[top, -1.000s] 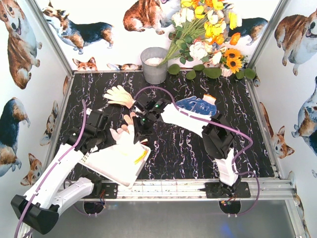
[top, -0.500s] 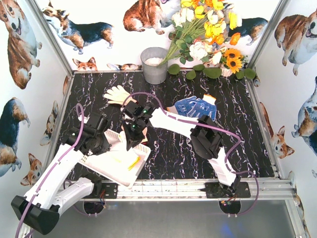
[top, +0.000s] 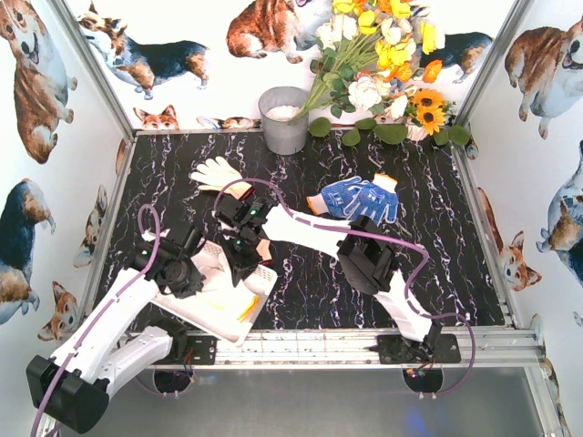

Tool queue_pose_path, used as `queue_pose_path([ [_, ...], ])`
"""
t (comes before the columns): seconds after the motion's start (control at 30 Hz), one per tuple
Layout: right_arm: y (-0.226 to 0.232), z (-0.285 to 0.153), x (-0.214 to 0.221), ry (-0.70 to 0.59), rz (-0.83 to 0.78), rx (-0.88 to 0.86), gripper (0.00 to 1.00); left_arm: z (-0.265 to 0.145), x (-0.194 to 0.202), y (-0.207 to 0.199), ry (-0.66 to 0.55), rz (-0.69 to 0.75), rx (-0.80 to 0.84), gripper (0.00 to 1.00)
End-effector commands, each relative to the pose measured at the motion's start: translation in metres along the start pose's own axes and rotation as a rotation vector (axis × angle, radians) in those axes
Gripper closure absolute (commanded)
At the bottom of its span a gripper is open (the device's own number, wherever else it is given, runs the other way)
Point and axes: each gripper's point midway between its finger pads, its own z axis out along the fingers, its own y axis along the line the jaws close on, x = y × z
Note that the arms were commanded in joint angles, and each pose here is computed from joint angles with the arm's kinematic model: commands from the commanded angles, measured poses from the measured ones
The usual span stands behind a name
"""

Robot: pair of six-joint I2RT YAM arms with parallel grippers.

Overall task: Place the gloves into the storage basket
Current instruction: Place the glove in the bin.

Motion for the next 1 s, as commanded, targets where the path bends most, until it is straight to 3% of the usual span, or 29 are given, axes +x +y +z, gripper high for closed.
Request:
queue_pose_path([
  [0.0, 0.005, -0.006, -0.001, 0.000, -0.046, 0.007, 1.00, 0.010, 0.012, 0.013, 0.040, -0.036, -0.047, 1.00],
  [0.4, 0.013, -0.004, -0.002, 0.013, -0.039, -0.024, 1.00, 0.006, -0.007, 0.022, -0.045, -0.022, -0.098, 1.00],
  [0.63, 0.017, 0.002, -0.017, -0.025, -0.036, -0.029, 1.00, -0.025, -0.049, 0.015, -0.182, 0.034, -0.118, 1.00],
  [0.97, 0.020, 0.007, -0.024, -0.025, -0.035, -0.045, 1.00, -0.030, -0.051, 0.015, -0.188, 0.048, -0.101, 1.00],
])
